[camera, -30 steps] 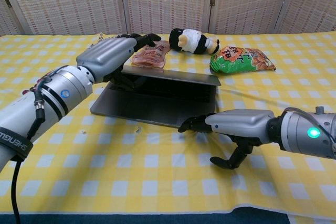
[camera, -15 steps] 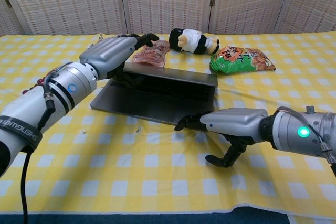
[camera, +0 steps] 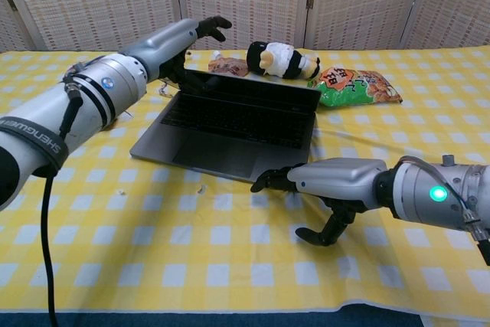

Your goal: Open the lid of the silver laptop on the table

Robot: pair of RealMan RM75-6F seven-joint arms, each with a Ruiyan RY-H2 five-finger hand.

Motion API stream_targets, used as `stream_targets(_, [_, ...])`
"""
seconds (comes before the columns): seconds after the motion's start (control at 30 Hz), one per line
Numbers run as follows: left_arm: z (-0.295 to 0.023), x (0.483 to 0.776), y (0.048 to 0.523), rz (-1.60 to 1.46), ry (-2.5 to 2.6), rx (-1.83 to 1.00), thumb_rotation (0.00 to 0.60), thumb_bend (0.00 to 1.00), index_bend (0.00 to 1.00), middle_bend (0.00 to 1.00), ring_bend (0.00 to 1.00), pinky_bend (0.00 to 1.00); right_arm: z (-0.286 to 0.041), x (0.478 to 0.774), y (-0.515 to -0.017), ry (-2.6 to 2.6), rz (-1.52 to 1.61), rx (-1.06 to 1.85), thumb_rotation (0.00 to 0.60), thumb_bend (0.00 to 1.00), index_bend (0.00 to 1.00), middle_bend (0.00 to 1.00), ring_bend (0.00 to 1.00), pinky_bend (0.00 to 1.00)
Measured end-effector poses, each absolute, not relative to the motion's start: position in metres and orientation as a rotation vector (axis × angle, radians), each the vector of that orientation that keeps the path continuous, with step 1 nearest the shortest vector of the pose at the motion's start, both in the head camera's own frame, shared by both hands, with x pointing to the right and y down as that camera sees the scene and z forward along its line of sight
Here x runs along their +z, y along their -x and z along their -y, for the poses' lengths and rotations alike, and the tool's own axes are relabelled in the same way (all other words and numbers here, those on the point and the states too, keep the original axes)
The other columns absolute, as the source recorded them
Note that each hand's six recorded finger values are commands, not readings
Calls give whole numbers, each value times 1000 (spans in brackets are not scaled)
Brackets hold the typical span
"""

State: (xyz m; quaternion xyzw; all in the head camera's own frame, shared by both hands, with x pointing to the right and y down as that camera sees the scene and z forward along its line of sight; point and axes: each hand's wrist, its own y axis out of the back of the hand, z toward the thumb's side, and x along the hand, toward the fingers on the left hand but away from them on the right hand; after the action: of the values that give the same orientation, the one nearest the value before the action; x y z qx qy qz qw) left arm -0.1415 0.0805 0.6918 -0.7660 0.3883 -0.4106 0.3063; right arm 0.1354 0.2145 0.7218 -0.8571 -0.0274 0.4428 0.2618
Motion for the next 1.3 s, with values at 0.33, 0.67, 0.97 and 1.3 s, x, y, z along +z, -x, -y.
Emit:
stream_targets(0.33, [-62,675,130,-1054,1997,-1075,600,501,66,167,0,0,-211,718,-136,2316,92,1197,600,551,0,1,0,0])
stream_targets(0.67, [-44,666,113,-1008,1941,-1086,600,500,50,145,0,0,-208,716,-133,2313,109,1188,600,551,0,1,0,0])
stream_targets(0.97, [-26,667,104,-938,1862,-1124,600,500,39,138,0,0,-206,717,-131,2311,110,1188,600,551,0,1,0,0])
stream_targets(1.3, [-7,670,115,-951,1795,-1197,600,499,23,126,0,0,-205,719,-129,2308,103,1191,600,550,0,1,0,0])
